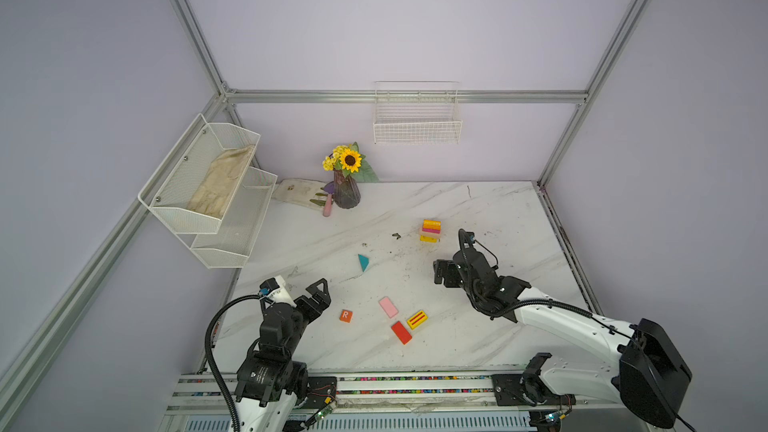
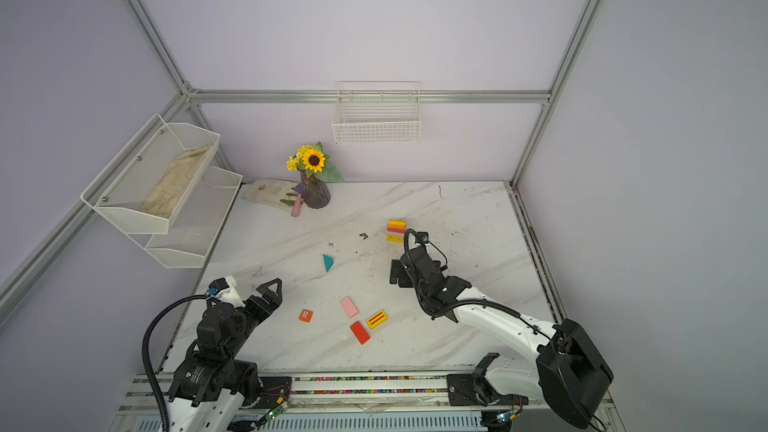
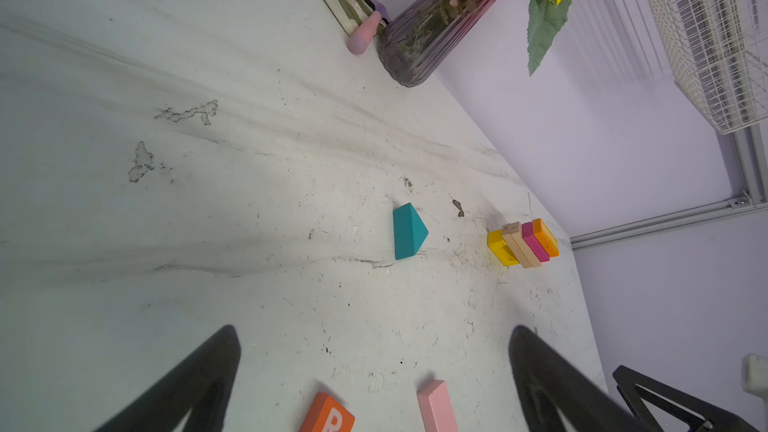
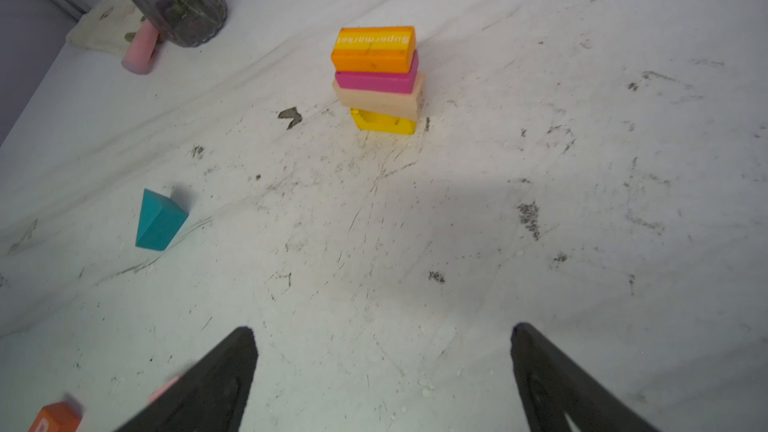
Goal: Build the wood block tower
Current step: 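Open the right gripper and move it toward the robot over the loose blocks, then lower the right gripper and close it on the yellow red-striped block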
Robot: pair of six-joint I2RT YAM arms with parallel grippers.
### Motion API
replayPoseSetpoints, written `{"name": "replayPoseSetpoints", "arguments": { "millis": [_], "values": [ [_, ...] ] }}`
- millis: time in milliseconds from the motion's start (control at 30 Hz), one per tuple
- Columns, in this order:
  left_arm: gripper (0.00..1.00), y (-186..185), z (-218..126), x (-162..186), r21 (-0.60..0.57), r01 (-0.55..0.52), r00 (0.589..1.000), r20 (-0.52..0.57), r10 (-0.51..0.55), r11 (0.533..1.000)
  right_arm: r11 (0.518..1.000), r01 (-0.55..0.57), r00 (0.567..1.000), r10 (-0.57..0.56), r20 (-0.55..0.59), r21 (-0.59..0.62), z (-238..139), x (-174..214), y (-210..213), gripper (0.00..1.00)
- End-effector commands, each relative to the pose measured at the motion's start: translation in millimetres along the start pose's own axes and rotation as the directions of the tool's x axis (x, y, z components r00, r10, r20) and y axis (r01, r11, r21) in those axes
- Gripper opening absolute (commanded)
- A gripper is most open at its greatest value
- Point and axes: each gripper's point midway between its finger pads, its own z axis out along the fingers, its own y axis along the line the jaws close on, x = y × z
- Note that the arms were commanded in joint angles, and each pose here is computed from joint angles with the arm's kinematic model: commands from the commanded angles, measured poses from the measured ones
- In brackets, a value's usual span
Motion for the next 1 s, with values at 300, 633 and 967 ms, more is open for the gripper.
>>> {"name": "replayPoseSetpoints", "arguments": {
  "millis": [300,633,967],
  "values": [
    [1.0,21,-9,-19,-0.269,-0.175,0.984,-0.077,0.16,0.947,0.988,0.129,0.983,-0.14,-0.122,-0.089,-2,70,40,0.95],
    [0.96,15,0,-7,-0.362,-0.309,0.947,-0.204,0.248,0.88,0.961,0.209,0.955,-0.24,-0.171,-0.184,-8,98,61,0.94],
    [1.0,-3,5,-3,-0.277,-0.364,0.93,-0.169,0.327,0.889,0.951,0.254,0.927,-0.292,-0.236,-0.179,6,122,66,0.92]
  ]
}}
